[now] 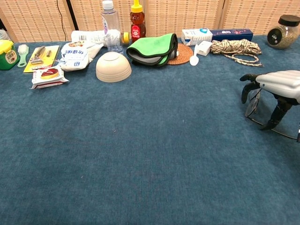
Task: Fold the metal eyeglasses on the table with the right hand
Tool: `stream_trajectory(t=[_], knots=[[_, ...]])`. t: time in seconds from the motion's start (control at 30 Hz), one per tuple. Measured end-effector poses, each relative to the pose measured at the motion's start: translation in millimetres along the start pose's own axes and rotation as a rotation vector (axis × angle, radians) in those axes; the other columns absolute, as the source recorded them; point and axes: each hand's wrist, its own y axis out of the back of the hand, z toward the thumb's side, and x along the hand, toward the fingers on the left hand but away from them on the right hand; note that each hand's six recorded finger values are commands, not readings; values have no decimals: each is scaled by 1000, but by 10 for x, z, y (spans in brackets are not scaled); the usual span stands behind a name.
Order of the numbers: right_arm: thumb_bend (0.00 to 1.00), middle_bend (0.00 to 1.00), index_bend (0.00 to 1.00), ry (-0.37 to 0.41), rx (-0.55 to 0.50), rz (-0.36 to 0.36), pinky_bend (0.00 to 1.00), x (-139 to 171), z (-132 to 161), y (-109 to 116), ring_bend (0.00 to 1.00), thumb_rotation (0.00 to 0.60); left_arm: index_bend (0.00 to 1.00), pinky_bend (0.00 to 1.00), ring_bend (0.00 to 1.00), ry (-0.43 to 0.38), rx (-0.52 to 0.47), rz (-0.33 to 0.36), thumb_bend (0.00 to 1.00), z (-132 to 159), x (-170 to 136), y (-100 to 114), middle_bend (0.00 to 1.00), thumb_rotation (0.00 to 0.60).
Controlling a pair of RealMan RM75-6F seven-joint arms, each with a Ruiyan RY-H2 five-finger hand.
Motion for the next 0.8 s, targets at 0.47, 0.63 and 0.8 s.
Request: stream_trajectory(t=[0.47,0.63,0.8], knots=[[56,27,325,-19,34,23,0,-8,-57,12,11,600,261,0,151,-8,-8,3,255,6,1,-4,188,538],[56,32,354,-25,25,38,0,-28,-65,37,13,600,261,0,150,-10,-12,6,255,10,1,-2,188,539],[58,57,385,-28,18,46,0,-61,-80,56,31,600,261,0,151,-8,-10,6,255,4,-1,-3,188,540]])
